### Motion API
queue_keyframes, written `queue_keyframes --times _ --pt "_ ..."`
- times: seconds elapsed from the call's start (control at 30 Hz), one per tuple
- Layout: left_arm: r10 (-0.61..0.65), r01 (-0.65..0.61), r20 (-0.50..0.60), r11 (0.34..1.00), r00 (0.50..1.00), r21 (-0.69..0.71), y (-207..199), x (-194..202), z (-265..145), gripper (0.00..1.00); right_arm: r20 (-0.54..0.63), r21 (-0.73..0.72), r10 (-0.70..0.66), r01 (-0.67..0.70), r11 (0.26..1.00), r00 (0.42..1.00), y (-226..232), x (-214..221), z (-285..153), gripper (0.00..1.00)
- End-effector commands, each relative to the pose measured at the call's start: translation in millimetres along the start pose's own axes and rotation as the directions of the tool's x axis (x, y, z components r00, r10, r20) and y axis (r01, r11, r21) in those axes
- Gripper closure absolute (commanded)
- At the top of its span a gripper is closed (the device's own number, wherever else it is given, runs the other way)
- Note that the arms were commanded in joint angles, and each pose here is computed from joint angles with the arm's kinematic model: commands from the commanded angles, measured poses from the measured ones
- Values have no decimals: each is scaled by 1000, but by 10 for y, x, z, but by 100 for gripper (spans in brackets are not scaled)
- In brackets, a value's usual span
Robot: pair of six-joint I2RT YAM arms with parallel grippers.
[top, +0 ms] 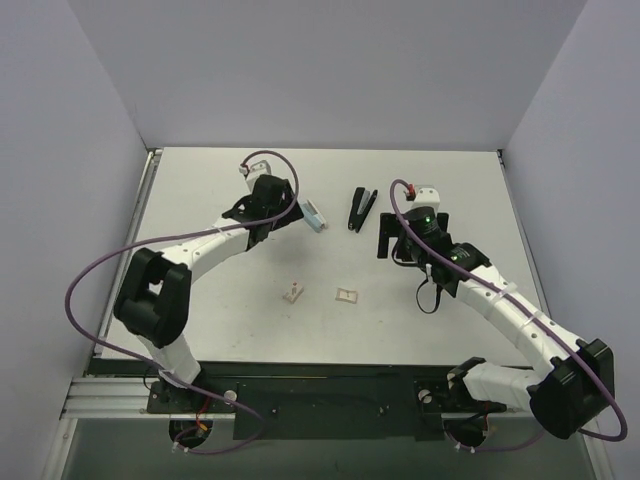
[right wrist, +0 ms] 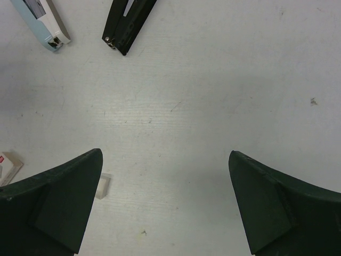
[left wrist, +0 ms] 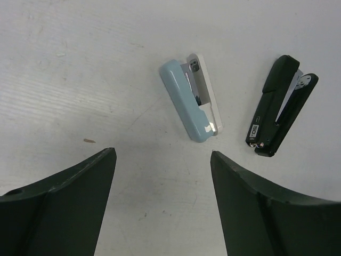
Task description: Unload the staples from the stapler
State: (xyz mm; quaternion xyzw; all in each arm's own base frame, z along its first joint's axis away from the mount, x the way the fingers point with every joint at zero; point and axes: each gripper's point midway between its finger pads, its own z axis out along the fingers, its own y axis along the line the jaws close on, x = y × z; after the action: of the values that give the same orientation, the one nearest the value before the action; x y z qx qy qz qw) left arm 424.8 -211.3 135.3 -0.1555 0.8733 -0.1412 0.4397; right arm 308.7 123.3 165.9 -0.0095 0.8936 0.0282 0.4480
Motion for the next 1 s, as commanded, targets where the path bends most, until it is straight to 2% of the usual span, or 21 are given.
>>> queue_keyframes --times 0.0,0.23,0.53,0.97 --pt "-145 149 -75 987 987 65 -280 -2 198 20 -15 -11 2 -2 1000 1000 51 75 16 1" --pt "-227 230 -91 973 970 25 -294 78 513 23 -18 -17 -4 4 1000 1000 70 105 -2 1" --pt "-252 251 -117 968 961 -27 -309 197 844 27 -26 -34 -17 17 999 1000 150 112 7 1" --pt "-276 271 -104 961 955 -61 -253 251 1017 33 -24 -29 -35 35 999 999 153 112 8 1"
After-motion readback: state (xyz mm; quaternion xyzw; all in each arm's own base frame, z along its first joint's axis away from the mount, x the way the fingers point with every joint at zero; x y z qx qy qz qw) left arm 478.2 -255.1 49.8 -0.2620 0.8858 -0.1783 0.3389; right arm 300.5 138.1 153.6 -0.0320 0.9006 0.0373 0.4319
